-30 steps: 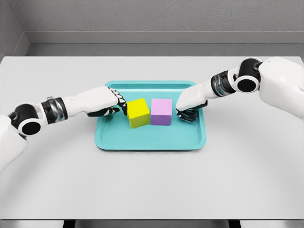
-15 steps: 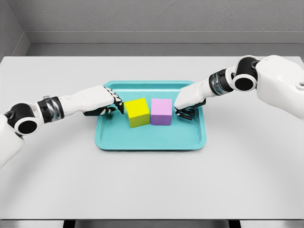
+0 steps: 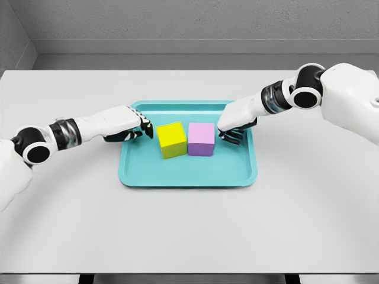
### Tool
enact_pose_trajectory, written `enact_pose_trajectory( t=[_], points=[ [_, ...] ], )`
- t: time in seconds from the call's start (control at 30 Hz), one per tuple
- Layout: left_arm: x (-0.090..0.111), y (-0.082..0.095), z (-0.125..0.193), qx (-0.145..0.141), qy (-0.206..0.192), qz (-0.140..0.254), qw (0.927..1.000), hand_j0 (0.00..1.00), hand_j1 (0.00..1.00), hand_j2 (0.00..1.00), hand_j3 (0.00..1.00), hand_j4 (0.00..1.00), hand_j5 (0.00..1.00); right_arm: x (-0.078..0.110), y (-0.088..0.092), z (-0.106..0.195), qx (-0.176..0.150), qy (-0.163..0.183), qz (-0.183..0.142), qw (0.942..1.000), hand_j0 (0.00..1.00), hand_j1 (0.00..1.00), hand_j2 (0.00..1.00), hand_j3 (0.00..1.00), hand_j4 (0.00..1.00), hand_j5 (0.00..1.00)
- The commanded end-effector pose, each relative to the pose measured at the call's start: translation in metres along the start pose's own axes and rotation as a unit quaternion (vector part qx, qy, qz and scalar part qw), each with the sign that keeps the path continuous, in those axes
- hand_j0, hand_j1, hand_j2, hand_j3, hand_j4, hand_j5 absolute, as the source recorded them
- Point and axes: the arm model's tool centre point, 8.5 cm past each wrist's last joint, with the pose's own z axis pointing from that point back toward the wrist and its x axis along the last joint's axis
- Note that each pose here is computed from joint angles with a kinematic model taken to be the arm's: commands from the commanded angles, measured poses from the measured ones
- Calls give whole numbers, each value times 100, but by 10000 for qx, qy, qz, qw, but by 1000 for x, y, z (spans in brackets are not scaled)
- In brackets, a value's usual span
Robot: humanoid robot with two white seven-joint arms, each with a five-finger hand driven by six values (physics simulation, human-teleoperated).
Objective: Push two cubes
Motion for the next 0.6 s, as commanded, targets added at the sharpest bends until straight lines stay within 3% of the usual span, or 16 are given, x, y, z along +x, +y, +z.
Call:
enact_pose_trajectory(
  t=[0.0,0.57],
  points=[
    [1,-1,-3,34,-16,69,10000,49,49,49,49,49,49,0,-1,1,-19,2,-4,10000,12,12,12,12,12,12],
    [-1,-1,-13,22,-2,169,9999,49,49,49,49,49,49,-17,-9,19,-256,247,-159,9992,12,12,12,12,12,12]
  ],
)
